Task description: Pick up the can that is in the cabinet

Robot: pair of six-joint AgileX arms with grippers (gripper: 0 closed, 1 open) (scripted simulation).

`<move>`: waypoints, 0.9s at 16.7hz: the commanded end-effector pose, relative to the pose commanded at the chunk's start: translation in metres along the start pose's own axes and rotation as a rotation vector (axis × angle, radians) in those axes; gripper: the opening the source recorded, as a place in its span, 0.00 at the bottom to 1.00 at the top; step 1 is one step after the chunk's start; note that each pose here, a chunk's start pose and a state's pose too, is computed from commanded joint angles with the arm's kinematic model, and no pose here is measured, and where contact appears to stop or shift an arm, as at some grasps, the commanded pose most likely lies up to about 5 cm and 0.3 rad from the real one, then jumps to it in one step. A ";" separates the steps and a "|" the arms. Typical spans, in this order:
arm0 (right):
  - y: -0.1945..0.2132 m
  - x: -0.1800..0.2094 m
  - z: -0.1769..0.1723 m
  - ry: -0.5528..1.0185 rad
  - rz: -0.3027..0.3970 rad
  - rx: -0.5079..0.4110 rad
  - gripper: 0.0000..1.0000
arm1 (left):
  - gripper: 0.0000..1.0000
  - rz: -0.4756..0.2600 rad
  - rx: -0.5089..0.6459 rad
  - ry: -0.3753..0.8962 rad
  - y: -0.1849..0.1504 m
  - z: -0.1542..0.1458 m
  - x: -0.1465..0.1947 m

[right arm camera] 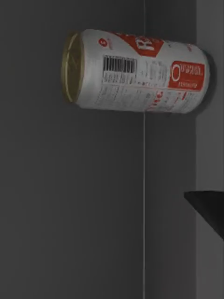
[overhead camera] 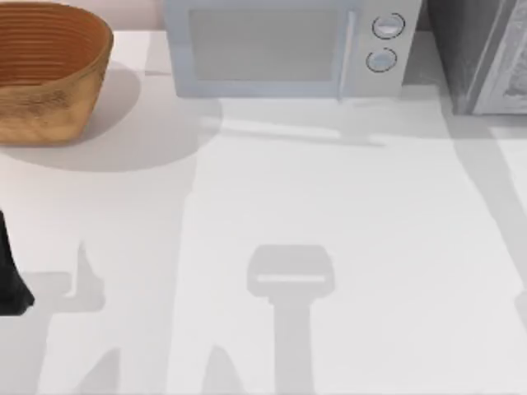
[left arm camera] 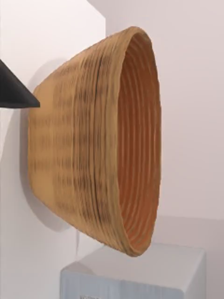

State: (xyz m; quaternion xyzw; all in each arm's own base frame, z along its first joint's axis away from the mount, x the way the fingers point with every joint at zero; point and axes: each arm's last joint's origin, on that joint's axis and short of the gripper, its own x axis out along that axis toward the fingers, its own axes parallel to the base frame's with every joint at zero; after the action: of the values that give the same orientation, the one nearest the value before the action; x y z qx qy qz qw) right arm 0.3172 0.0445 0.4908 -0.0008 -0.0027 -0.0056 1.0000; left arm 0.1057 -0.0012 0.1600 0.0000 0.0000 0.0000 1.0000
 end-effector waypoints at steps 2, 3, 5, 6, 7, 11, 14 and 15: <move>-0.001 0.016 -0.007 -0.003 0.000 0.002 1.00 | 1.00 0.000 0.000 0.000 0.000 0.000 0.000; -0.001 0.019 -0.008 -0.004 0.000 0.002 1.00 | 1.00 0.000 0.000 0.000 0.000 0.000 0.000; -0.001 0.019 -0.008 -0.004 0.000 0.002 1.00 | 1.00 0.000 0.000 0.000 0.000 0.000 0.000; 0.000 0.019 -0.009 0.002 0.003 0.001 1.00 | 1.00 0.000 0.000 0.000 0.000 0.000 0.000; 0.000 0.019 -0.009 0.001 0.003 0.002 1.00 | 1.00 0.000 0.000 0.000 0.000 0.000 0.000; 0.000 0.038 -0.006 -0.004 0.000 0.002 1.00 | 1.00 0.000 0.000 0.000 0.000 0.000 0.000; 0.000 0.060 -0.006 -0.004 0.000 0.002 1.00 | 1.00 0.000 0.000 0.000 0.000 0.000 0.000; -0.001 0.067 -0.006 -0.004 0.000 0.002 1.00 | 1.00 0.000 0.000 0.000 0.000 0.000 0.000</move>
State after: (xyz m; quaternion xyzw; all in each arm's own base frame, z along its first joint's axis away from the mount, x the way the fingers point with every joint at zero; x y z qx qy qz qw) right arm 0.3840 0.0431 0.4847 0.0004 -0.0046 -0.0058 1.0000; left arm 0.1057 -0.0012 0.1600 0.0000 0.0000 0.0000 1.0000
